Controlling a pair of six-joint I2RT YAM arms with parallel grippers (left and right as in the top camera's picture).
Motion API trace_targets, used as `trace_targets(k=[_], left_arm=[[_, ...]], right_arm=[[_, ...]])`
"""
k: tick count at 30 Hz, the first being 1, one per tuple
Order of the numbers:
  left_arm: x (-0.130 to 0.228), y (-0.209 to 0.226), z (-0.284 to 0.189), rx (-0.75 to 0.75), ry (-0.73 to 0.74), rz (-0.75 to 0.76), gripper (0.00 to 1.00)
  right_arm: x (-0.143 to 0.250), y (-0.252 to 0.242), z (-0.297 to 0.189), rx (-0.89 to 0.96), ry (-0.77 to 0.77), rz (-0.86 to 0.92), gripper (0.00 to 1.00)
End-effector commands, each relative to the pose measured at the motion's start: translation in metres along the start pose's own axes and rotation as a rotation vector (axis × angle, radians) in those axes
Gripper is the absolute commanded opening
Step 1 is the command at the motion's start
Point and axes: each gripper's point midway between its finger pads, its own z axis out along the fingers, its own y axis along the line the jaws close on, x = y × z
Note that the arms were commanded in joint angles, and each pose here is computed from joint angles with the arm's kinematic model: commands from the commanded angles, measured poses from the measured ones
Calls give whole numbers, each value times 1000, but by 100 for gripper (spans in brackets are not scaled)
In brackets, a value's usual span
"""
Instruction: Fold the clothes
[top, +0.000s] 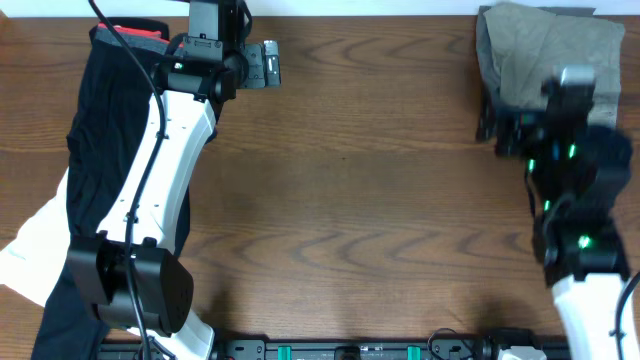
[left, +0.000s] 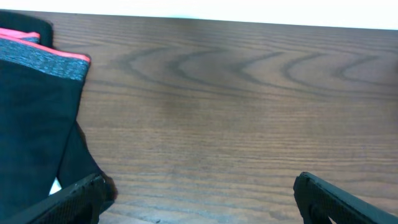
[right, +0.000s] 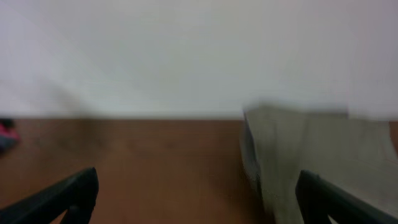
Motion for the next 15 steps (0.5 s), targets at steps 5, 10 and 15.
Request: trace_targets(k=[5, 10, 15], left_arm=[[6, 5, 8, -19, 20, 3, 98], [6, 5, 8, -18, 20, 3, 98], [6, 5, 8, -19, 19, 3, 98]], right_arm=[[83, -8, -37, 4, -46, -21, 99], [123, -9, -54, -3, -80, -26, 99], [143, -5, -61, -24, -111, -34, 99]])
